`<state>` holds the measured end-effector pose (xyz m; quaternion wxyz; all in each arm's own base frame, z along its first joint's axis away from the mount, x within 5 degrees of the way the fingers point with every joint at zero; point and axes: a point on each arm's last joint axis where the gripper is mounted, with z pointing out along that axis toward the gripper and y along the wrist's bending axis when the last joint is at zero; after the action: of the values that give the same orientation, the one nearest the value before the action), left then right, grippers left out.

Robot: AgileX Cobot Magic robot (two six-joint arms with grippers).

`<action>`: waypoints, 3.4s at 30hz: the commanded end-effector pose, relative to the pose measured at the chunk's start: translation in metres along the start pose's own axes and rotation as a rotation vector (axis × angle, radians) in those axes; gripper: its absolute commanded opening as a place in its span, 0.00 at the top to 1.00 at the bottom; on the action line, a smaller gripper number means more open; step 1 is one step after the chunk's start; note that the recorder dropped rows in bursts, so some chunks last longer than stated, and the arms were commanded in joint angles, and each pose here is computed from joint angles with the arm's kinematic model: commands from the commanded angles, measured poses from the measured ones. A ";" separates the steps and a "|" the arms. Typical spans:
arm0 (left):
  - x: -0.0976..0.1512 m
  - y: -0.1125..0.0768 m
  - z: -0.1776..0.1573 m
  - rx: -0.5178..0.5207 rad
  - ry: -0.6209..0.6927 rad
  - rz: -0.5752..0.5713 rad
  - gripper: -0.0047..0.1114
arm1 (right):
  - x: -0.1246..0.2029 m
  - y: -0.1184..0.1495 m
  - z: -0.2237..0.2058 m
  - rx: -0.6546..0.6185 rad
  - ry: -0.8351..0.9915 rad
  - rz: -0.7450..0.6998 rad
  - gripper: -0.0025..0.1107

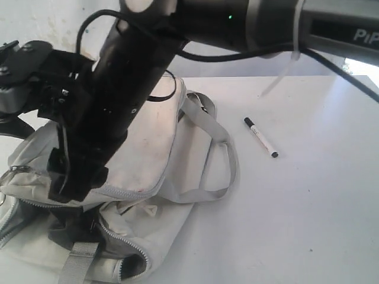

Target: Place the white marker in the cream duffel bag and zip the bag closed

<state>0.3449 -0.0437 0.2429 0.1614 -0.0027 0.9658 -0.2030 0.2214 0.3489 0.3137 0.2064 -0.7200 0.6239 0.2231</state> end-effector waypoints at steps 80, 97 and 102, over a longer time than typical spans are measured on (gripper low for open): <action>0.002 -0.003 -0.007 0.022 0.021 0.281 0.62 | -0.022 -0.013 0.111 0.277 -0.130 -0.211 0.98; 0.004 -0.002 -0.007 0.008 0.040 0.295 0.96 | -0.028 -0.008 0.074 0.322 -0.089 -0.112 0.95; 0.004 -0.002 -0.007 0.008 0.040 0.295 0.96 | -0.035 0.003 0.078 0.286 -0.104 -0.232 0.67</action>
<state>0.3413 -0.0445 0.2435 0.1670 0.1438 0.9580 -0.1836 0.2166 0.4193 0.2641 0.3511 -0.7218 0.5789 0.1433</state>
